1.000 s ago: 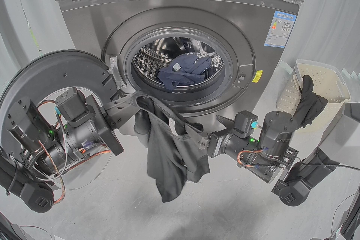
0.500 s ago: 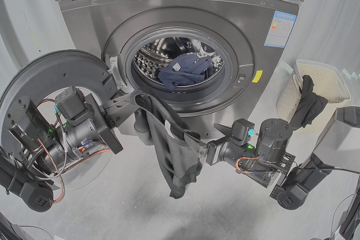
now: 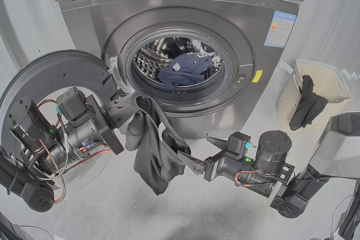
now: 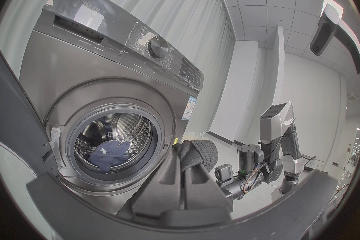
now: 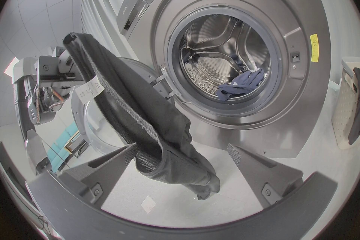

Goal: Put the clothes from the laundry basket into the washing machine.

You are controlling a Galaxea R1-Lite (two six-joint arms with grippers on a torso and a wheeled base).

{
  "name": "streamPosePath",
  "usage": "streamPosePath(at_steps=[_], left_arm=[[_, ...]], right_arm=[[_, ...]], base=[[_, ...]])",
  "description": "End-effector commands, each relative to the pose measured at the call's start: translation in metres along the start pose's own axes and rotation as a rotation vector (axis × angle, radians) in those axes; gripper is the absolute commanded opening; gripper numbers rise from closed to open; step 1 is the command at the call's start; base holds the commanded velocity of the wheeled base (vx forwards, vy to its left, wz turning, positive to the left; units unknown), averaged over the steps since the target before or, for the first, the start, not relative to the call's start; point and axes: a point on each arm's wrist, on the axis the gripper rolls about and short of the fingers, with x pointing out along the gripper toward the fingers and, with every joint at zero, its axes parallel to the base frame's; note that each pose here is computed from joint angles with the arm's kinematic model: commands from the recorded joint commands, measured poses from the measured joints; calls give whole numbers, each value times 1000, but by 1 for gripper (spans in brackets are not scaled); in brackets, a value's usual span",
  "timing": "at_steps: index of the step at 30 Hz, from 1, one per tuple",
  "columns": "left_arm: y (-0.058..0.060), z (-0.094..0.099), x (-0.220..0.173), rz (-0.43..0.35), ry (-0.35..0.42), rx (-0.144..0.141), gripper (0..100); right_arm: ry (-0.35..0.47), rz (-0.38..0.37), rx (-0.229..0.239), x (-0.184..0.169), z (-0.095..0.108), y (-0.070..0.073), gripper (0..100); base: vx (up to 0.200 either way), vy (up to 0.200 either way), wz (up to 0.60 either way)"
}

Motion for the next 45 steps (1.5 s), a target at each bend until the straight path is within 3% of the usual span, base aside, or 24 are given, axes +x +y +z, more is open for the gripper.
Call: streamPosePath(at_steps=[1,7,21,31,39,45], left_arm=[[0,0,0,2,1,-1,0],[1,-1,0,2,3,-1,0],[2,-3,1,7,8,-4,0],[7,-8,2,22,24,-7,0],[7,-7,3,25,18,-4,0],[7,-5,2,24,11,-4,0]], right_arm=[[41,12,2,0,-14,-2,100],[39,52,1,6,-24,3,100],[28,81,-6,4,-22,12,100],[-10,105,-5,-23,0,21,100],[74,91,-13,-23,-22,19,100],[100,28,-27,-3,-38,-2,100]], base=[[0,0,0],[0,0,0],[0,0,0],[0,0,0],[0,0,0],[0,0,0]])
